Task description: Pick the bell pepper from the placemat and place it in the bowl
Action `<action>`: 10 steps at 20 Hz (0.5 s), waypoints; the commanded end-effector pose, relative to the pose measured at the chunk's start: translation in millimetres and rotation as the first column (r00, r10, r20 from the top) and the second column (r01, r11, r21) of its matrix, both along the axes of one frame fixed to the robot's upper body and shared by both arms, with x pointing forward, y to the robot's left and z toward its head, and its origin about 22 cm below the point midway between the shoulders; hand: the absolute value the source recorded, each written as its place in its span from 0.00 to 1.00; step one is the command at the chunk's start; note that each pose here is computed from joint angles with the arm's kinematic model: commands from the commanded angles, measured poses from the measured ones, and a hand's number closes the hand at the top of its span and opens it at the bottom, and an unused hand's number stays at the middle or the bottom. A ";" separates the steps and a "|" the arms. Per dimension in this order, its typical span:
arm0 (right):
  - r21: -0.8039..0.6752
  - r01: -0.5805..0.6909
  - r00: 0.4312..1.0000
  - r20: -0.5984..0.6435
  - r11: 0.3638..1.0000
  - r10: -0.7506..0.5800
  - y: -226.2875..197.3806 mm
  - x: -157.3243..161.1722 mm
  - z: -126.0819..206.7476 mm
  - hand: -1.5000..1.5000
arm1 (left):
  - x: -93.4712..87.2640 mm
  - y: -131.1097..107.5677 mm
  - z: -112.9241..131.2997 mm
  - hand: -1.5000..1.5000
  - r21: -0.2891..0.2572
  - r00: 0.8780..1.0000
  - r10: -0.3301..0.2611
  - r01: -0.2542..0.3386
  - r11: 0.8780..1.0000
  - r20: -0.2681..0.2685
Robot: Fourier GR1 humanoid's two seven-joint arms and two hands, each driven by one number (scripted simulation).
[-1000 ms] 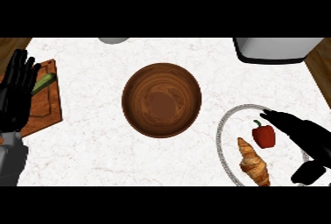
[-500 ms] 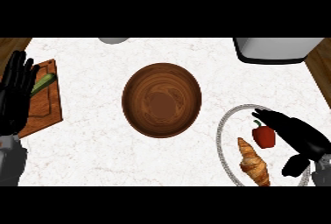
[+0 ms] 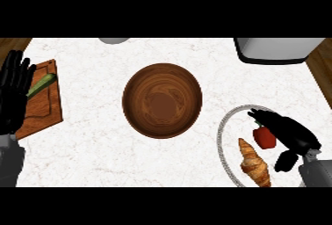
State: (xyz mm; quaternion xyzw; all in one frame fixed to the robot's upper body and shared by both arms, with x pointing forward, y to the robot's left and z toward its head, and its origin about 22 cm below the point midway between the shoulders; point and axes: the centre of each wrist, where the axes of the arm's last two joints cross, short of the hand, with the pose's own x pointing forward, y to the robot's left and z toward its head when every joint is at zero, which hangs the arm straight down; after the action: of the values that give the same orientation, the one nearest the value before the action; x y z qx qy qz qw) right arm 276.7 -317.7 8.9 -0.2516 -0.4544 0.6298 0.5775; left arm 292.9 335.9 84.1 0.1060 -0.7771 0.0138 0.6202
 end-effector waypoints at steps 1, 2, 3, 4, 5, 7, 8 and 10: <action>-0.022 0.025 0.999 -0.023 0.999 -0.026 1.8 8.8 1.3 0.00 | -2.9 -12.7 7.9 0.50 -0.007 1.000 0.005 -0.005 1.000 -0.003; -0.023 0.043 0.999 -0.017 0.999 -0.044 -9.7 12.1 -22.0 0.00 | 4.7 -19.0 9.9 0.50 0.005 1.000 0.018 -0.018 1.000 0.020; -0.027 0.042 0.998 -0.040 0.999 -0.043 -22.6 7.0 -5.5 0.00 | -2.9 7.2 -7.0 0.50 -0.016 1.000 -0.009 0.009 1.000 -0.001; -0.045 0.052 0.998 -0.038 0.998 -0.054 -13.7 9.9 -24.4 0.00 | 1.9 2.0 8.5 0.50 -0.001 1.000 -0.008 0.008 1.000 0.002; -0.054 0.043 0.999 -0.030 0.998 -0.044 -12.7 4.7 -10.8 0.00 | 2.8 -26.6 8.0 0.50 -0.012 1.000 0.004 -0.004 1.000 0.000; -0.053 0.035 0.999 -0.023 0.998 -0.036 -19.3 22.0 -10.2 0.00 | -16.7 -0.4 -11.1 0.50 -0.006 1.000 -0.001 0.001 1.000 -0.009; -0.031 0.025 1.000 -0.005 0.999 -0.025 -7.4 8.6 -29.3 0.00 | -22.7 -8.4 14.5 0.50 0.004 1.000 -0.003 0.003 1.000 0.009; -0.007 -0.034 0.998 0.056 0.999 0.034 -17.5 15.4 -27.4 1.00 | -6.5 -2.2 -3.6 0.50 -0.013 1.000 -0.006 0.005 1.000 -0.003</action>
State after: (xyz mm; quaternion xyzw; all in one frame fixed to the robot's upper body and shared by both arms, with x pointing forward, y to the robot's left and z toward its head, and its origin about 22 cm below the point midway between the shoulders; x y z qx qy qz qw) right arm 290.6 -329.9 -8.0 -0.2631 -0.4451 0.6324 0.5768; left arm 289.0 331.4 89.0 0.1045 -0.7777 0.0151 0.6197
